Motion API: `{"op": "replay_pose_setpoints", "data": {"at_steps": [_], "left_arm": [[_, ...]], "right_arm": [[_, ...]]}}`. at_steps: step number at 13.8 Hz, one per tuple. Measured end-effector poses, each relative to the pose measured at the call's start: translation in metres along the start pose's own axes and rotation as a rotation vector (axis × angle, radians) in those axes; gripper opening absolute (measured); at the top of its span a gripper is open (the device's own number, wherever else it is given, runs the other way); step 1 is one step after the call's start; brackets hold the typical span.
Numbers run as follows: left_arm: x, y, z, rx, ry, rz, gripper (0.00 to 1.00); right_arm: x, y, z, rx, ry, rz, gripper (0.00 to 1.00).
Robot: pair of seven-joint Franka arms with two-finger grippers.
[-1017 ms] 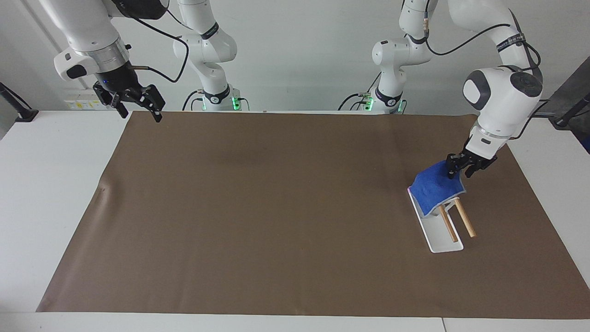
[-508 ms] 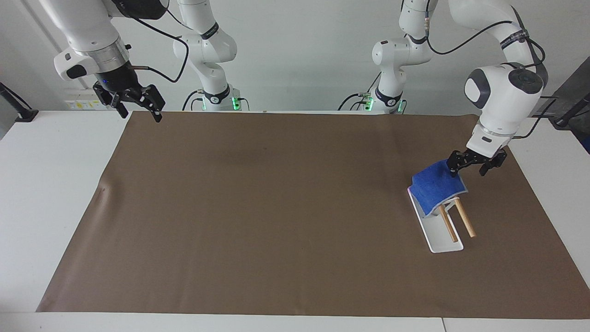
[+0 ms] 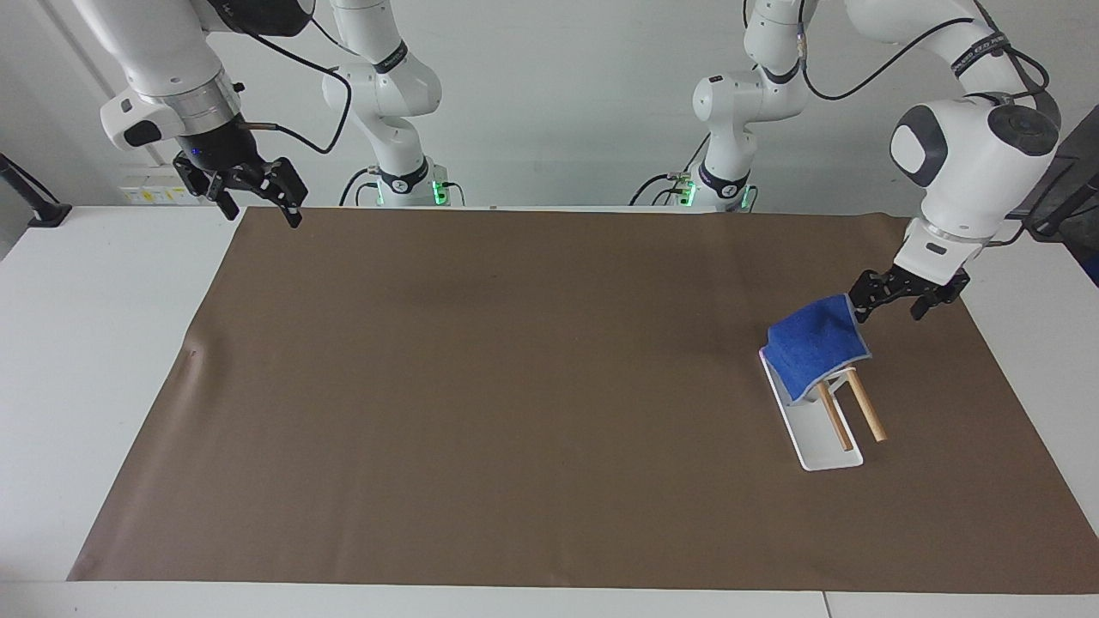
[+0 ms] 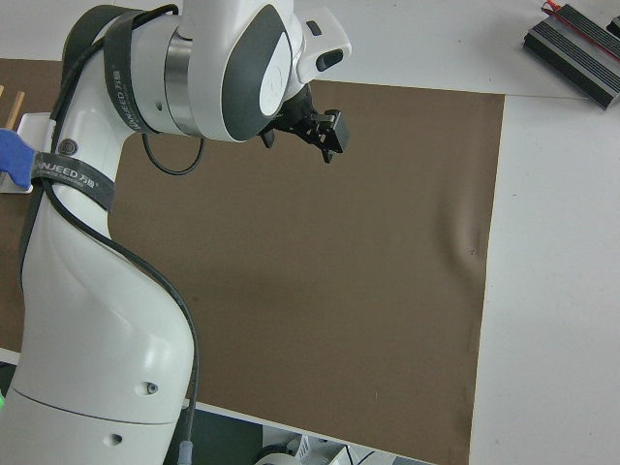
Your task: Right arm passes towel to left arm to hang
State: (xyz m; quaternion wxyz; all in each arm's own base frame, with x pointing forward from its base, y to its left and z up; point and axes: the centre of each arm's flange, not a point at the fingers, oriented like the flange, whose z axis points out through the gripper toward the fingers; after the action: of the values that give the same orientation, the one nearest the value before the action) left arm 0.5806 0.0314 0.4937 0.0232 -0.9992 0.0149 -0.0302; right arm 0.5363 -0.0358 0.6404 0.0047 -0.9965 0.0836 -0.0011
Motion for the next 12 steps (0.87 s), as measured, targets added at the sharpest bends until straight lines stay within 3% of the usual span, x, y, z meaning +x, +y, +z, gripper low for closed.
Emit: {"op": "replay_pose_setpoints", "data": {"at_steps": [12], "left_arm": [[0.006,0.027,-0.084,-0.022,-0.097,0.035,0.91]], "right_arm": [[0.000,0.000,0.000,0.000,0.000,0.000,1.00]]}}
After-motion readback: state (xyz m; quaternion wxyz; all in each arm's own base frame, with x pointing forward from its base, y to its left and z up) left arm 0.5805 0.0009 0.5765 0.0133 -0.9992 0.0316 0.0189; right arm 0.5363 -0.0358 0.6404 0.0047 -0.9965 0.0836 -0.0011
